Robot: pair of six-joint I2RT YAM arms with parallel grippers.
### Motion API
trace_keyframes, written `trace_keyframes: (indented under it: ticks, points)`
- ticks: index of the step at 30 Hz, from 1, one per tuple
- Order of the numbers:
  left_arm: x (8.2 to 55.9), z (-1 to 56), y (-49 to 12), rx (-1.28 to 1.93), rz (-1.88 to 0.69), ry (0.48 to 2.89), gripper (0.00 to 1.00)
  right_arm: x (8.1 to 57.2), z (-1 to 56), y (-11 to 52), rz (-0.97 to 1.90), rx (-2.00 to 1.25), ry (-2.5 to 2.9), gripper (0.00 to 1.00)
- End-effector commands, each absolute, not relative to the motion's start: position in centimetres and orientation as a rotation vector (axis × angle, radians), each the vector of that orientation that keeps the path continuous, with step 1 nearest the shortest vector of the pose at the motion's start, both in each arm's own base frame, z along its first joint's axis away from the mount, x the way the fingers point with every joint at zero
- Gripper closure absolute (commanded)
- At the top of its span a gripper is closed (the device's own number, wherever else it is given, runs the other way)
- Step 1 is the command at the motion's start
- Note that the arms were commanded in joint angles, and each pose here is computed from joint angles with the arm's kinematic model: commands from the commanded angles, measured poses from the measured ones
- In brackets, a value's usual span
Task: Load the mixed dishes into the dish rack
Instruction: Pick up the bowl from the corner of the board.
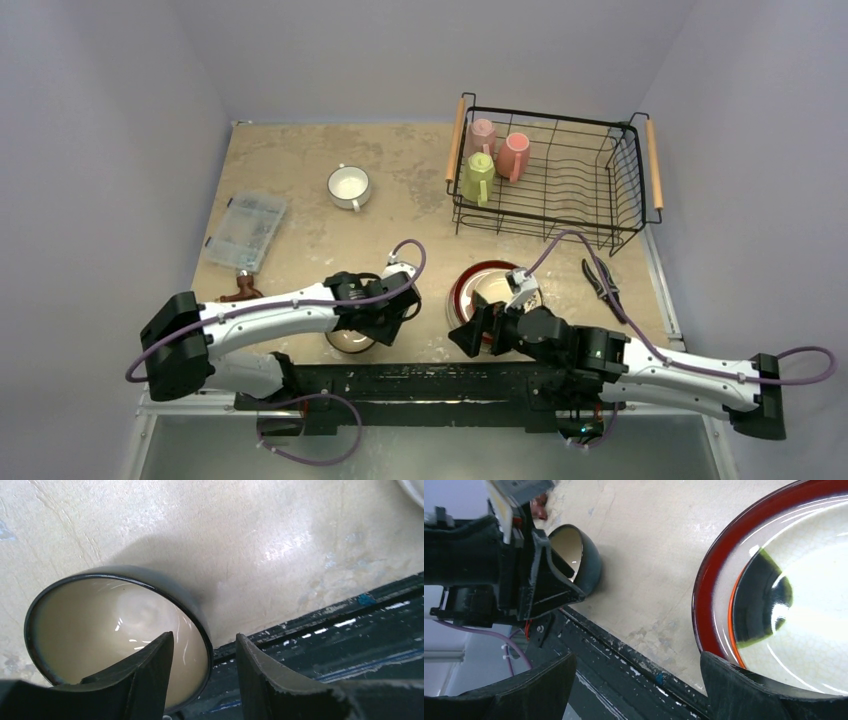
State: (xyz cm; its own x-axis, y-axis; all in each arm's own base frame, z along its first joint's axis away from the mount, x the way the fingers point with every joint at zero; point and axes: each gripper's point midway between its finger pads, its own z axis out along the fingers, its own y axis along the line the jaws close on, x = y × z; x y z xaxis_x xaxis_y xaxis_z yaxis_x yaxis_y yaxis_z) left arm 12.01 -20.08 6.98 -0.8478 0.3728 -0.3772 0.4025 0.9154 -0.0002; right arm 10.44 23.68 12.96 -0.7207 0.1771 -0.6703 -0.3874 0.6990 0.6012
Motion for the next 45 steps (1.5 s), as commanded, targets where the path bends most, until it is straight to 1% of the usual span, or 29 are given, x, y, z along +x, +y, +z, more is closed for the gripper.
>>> trace_keyframes:
  ticks: [1, 4, 7, 14, 18, 21, 27, 30, 31, 34, 37, 40, 45]
  points:
    - [13.2, 7.3, -19.9, 0.544, 0.002, 2.659, 0.53, 11.3, 14.1, 21.7, 0.931, -0.076, 2.137, 0.05]
    - [13.0, 6.7, -19.7, 0.550, 0.029, 2.667, 0.57, 11.7, 15.4, 20.5, 0.917, -0.038, 2.106, 0.02]
    - [12.8, 6.1, -19.7, 0.557, 0.040, 2.671, 0.58, 11.8, 17.4, 20.1, 0.954, -0.024, 2.051, 0.02]
    - [12.4, 4.8, -19.8, 0.583, 0.086, 2.688, 0.60, 13.0, 20.9, 16.5, 0.881, 0.101, 1.988, 0.02]
    - [12.2, 4.3, -19.8, 0.593, 0.111, 2.691, 0.65, 12.9, 22.1, 15.3, 0.959, 0.189, 1.928, 0.02]
    - [12.1, 4.2, -20.0, 0.608, 0.117, 2.688, 0.71, 12.8, 22.6, 14.5, 1.020, 0.236, 1.883, 0.03]
    - [12.1, 4.9, -19.9, 0.620, 0.100, 2.672, 0.94, 12.6, 23.3, 13.8, 1.078, 0.266, 1.837, 0.03]
    - [12.2, 5.9, -20.3, 0.625, 0.052, 2.648, 0.97, 12.7, 23.0, 14.0, 1.060, 0.264, 1.855, 0.03]
    - [12.3, 6.4, -20.5, 0.630, 0.030, 2.634, 1.00, 12.7, 22.8, 14.1, 1.053, 0.262, 1.863, 0.03]
    - [12.8, 8.7, -21.7, 0.654, -0.068, 2.578, 1.00, 12.7, 22.4, 14.4, 1.028, 0.252, 1.887, 0.03]
    - [13.3, 12.5, -23.7, 0.707, -0.231, 2.477, 1.00, 12.8, 22.2, 14.7, 1.015, 0.242, 1.901, 0.03]
    - [14.6, 17.9, -25.1, 0.720, -0.390, 2.347, 1.00, 12.8, 21.9, 14.9, 1.004, 0.231, 1.913, 0.03]
    - [16.4, 28.9, -26.6, 0.641, -0.848, 2.070, 1.00, 12.8, 21.2, 15.5, 0.967, 0.208, 1.949, 0.03]
